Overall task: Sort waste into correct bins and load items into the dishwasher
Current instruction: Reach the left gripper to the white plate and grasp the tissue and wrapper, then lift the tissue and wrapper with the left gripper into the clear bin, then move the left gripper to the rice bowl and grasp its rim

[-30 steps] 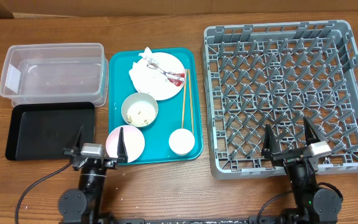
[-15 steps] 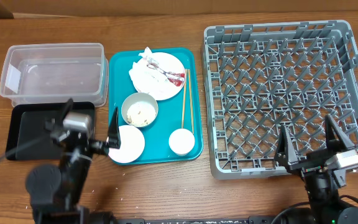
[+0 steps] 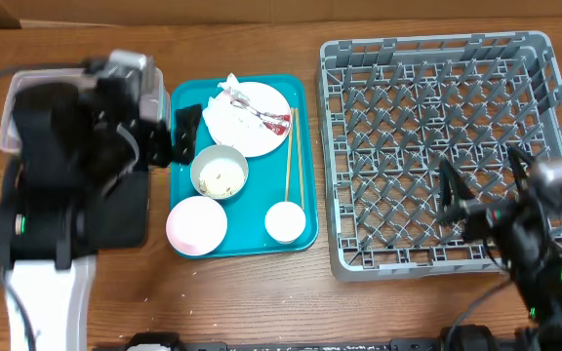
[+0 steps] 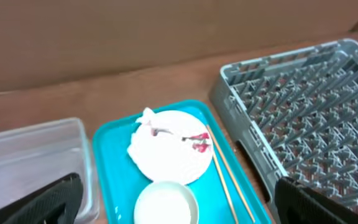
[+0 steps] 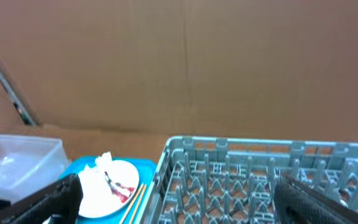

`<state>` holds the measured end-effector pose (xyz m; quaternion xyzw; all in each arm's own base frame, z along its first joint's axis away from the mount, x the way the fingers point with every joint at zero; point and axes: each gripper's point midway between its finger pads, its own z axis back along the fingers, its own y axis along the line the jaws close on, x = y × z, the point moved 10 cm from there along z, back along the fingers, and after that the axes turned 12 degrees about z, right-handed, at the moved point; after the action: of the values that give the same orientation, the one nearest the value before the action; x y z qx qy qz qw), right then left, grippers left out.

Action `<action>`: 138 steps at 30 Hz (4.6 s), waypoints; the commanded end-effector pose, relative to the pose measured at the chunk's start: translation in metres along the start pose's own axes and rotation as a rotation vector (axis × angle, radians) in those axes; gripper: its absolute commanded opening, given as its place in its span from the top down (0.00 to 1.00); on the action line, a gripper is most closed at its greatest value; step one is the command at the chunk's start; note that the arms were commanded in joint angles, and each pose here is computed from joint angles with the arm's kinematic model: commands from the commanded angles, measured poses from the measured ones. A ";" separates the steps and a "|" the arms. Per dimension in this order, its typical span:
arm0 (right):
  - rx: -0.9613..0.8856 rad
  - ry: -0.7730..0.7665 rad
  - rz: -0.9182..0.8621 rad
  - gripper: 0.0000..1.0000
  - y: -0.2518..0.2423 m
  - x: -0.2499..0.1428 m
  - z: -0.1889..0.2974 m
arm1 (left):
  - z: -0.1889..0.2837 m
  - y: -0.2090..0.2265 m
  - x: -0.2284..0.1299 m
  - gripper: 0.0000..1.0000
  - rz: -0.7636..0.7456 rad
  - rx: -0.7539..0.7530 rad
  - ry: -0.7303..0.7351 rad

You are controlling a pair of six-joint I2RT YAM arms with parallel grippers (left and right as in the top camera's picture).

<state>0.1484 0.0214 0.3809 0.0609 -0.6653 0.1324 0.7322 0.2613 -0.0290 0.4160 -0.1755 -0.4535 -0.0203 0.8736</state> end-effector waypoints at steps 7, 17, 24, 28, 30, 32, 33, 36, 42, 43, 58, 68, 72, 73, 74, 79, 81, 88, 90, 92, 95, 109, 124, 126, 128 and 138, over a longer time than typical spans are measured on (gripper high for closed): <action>0.118 0.435 -0.122 0.00 -0.013 0.015 -0.070 | -0.111 -0.019 0.004 0.00 -0.040 0.079 0.439; 0.219 0.649 -0.217 0.00 -0.013 -0.021 -0.112 | -0.218 -0.005 -0.036 0.05 0.088 0.016 0.621; 0.216 0.661 -0.219 0.00 -0.014 -0.023 -0.114 | -0.276 0.013 -0.061 0.07 0.474 0.294 0.585; 0.216 0.671 -0.222 0.00 -0.013 -0.024 -0.113 | -0.306 0.009 -0.086 0.07 0.541 0.371 0.603; 0.216 0.671 -0.222 0.00 -0.013 -0.024 -0.113 | -0.318 0.006 -0.097 0.06 0.543 0.400 0.605; 0.217 0.675 -0.223 0.00 -0.013 -0.025 -0.113 | -0.328 0.002 -0.106 0.04 0.526 0.415 0.600; 0.217 0.677 -0.224 0.00 -0.013 -0.025 -0.113 | -0.333 0.002 -0.109 0.04 0.514 0.427 0.594; 0.214 0.684 -0.224 0.00 -0.013 -0.027 -0.113 | -0.342 0.003 -0.117 0.03 0.484 0.468 0.573; 0.211 0.690 -0.225 0.00 -0.014 -0.028 -0.113 | -0.359 0.010 -0.130 0.03 0.487 0.499 0.561; 0.211 0.690 -0.225 0.00 -0.014 -0.028 -0.113 | -0.360 0.010 -0.129 0.03 0.488 0.498 0.556; 0.209 0.693 -0.225 0.00 -0.014 -0.028 -0.114 | -0.368 0.014 -0.120 0.04 0.540 0.518 0.440; 0.210 0.711 -0.230 0.00 -0.014 -0.032 -0.118 | -0.384 0.024 -0.145 0.33 0.554 0.572 0.487; 0.211 0.717 -0.232 0.00 -0.014 -0.033 -0.119 | -0.390 0.028 -0.160 0.70 0.558 0.578 0.536; 0.211 0.717 -0.232 0.00 -0.014 -0.033 -0.119 | -0.390 0.028 -0.160 0.87 0.560 0.574 0.542; 0.211 0.717 -0.232 0.00 -0.014 -0.033 -0.119 | -0.390 0.027 -0.161 0.96 0.562 0.571 0.548; 0.211 0.719 -0.233 0.00 -0.014 -0.033 -0.119 | -0.383 0.021 -0.153 0.96 0.525 0.480 0.603; 0.211 0.719 -0.233 0.00 -0.014 -0.033 -0.119 | -0.375 0.018 -0.146 0.96 0.520 0.472 0.611; 0.212 0.723 -0.234 0.00 -0.014 -0.034 -0.118 | -0.330 0.001 -0.084 0.96 0.472 0.428 0.584; 0.211 0.723 -0.234 0.00 -0.014 -0.034 -0.118 | -0.314 -0.004 -0.064 0.96 0.463 0.415 0.565; 0.211 0.723 -0.234 0.00 -0.014 -0.034 -0.118 | -0.292 -0.007 -0.038 0.96 0.456 0.399 0.531; 0.211 0.720 -0.233 0.00 -0.014 -0.034 -0.119 | -0.263 -0.007 -0.011 0.96 0.457 0.389 0.494; 0.211 0.720 -0.233 0.00 -0.014 -0.034 -0.119 | -0.149 0.116 0.015 0.96 0.663 0.636 0.572; 0.210 0.714 -0.231 0.00 -0.015 -0.033 -0.119 | -0.180 0.249 -0.030 0.33 0.845 0.725 0.557; 0.210 0.712 -0.231 0.00 -0.015 -0.033 -0.119 | -0.181 0.250 -0.030 0.25 0.842 0.724 0.556; 0.210 0.710 -0.230 0.00 -0.015 -0.033 -0.120 | -0.180 0.250 -0.028 0.20 0.829 0.716 0.548; 0.211 0.711 -0.231 0.00 -0.015 -0.033 -0.119 | -0.120 0.190 0.032 0.23 0.748 0.506 0.530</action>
<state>0.2638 0.0337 0.3268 0.1608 -0.3267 0.1258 0.9228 0.4220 0.1326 0.2800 -0.0657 -0.0820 0.3995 0.9107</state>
